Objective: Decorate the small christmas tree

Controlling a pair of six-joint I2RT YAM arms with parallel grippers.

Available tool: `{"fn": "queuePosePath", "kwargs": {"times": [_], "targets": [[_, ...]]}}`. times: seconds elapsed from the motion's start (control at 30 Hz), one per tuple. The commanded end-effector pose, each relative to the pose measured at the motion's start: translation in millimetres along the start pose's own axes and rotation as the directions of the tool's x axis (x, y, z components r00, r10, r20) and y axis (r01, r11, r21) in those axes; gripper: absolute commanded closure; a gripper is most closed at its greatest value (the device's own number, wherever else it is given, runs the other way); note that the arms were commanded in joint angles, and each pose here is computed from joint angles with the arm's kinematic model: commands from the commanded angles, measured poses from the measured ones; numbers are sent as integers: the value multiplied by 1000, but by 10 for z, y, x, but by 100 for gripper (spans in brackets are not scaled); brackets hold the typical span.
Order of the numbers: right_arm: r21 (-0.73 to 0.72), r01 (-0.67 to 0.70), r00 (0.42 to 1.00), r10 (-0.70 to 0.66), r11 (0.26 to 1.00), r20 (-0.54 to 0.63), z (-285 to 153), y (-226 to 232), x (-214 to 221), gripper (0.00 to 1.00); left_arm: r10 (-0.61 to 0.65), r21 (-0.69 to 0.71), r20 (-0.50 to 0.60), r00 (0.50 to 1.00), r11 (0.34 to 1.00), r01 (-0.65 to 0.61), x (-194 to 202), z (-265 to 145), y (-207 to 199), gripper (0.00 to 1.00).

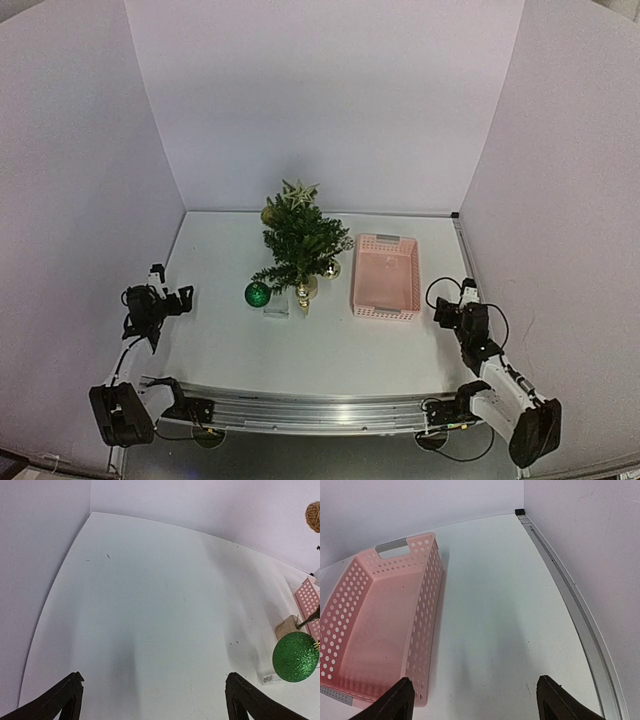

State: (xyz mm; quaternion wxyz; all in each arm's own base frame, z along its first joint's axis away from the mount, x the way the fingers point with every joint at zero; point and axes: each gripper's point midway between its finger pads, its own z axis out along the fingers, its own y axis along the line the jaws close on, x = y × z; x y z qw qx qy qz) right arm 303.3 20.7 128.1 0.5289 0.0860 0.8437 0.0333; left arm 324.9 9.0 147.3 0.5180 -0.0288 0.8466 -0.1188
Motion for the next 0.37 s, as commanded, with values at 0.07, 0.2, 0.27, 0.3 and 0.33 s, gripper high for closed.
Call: {"fn": "queuePosePath", "kwargs": {"times": [0.07, 0.2, 0.27, 0.3, 0.33], "targets": [[-55, 16, 979, -4, 998, 203, -141, 91, -390, 18, 20, -163, -41, 999, 986, -27, 96, -88, 300, 15], [-59, 21, 981, -9, 998, 195, -123, 105, -386, 17, -11, -196, -36, 999, 981, 4, 164, -85, 364, 14], [-57, 24, 982, -13, 998, 187, -104, 108, -383, 17, -14, -183, -21, 1000, 983, 10, 159, -76, 347, 14], [-56, 26, 983, -15, 998, 183, -94, 111, -380, 17, -17, -182, -12, 1000, 983, 15, 159, -73, 346, 14], [-58, 28, 983, -17, 998, 181, -88, 117, -380, 17, -21, -182, -4, 1000, 983, 20, 145, -71, 348, 13]]}}
